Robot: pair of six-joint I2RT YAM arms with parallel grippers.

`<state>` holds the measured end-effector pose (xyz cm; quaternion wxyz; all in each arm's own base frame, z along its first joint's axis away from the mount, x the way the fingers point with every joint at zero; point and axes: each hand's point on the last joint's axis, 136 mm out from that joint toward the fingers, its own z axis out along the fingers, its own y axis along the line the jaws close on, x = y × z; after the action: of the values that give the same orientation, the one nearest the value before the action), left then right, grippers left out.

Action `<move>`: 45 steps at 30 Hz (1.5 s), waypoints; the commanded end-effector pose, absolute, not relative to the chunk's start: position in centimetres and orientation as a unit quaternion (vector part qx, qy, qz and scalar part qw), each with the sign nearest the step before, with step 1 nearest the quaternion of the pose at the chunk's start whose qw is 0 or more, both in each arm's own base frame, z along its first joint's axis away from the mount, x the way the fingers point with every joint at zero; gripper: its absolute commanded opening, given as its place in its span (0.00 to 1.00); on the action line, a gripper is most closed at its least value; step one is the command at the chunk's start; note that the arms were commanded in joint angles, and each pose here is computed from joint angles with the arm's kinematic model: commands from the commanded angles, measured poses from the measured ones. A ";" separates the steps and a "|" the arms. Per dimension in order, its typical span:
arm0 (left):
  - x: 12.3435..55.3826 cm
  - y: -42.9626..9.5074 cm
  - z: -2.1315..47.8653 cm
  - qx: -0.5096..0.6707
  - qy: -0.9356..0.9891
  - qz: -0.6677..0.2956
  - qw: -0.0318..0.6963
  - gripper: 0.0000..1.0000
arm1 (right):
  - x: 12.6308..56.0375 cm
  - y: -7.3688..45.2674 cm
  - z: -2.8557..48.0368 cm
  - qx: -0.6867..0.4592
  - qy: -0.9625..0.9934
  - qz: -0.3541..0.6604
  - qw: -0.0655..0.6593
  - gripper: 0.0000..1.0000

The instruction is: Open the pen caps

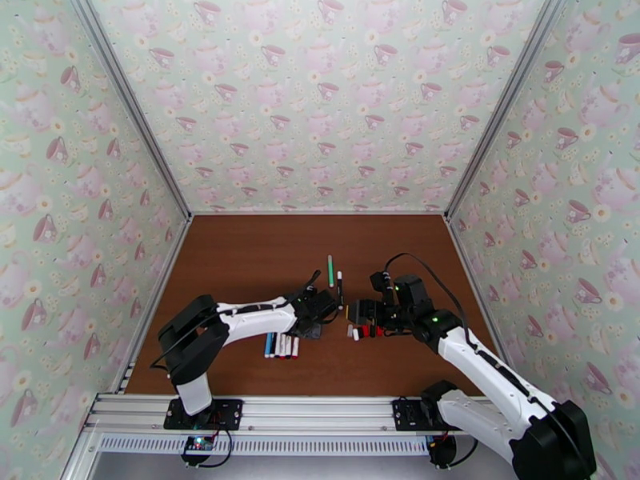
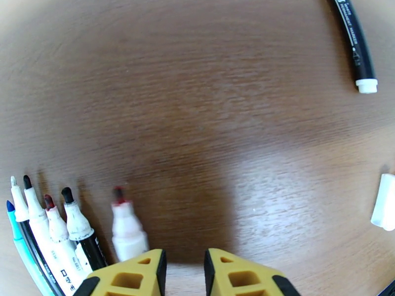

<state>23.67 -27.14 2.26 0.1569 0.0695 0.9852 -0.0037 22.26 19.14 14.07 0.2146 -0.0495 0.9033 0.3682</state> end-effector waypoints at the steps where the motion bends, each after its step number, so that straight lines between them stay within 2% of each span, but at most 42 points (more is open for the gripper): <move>1: 23.6 -26.3 1.6 0.063 0.986 0.013 0.153 0.29 | 22.1 18.8 13.6 -0.045 0.907 0.361 0.213 1.00; 11: 24.4 -26.6 3.6 0.061 0.983 0.000 0.171 0.29 | 22.3 18.6 13.7 -0.043 0.907 0.355 0.221 1.00; 21: 27.1 -28.9 7.2 0.024 0.973 -0.123 0.192 0.32 | 23.5 17.5 14.3 -0.022 0.910 0.325 0.257 0.96; 32: 27.6 -30.9 12.2 0.048 0.921 -0.285 0.263 0.36 | 27.6 17.2 14.0 -0.002 0.931 0.263 0.255 0.66; 35: 27.0 -31.1 13.7 0.065 0.898 -0.328 0.287 0.45 | 29.3 16.8 13.3 0.000 0.942 0.223 0.251 0.57; 38: 26.4 -30.9 15.0 0.071 0.877 -0.364 0.307 0.65 | 31.0 17.1 13.0 -0.007 0.949 0.201 0.242 0.52; 42: 26.0 -29.8 16.4 0.069 0.858 -0.392 0.326 0.99 | 33.2 18.0 12.3 -0.022 0.957 0.181 0.224 0.46; 45: 25.8 -28.8 17.0 0.062 0.848 -0.406 0.335 1.00 | 34.6 18.7 11.5 -0.033 0.964 0.163 0.206 0.45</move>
<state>25.85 -28.67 14.97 0.3145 0.0540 0.8745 -0.3654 33.90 18.73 11.93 0.2169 -0.0148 0.9564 0.1952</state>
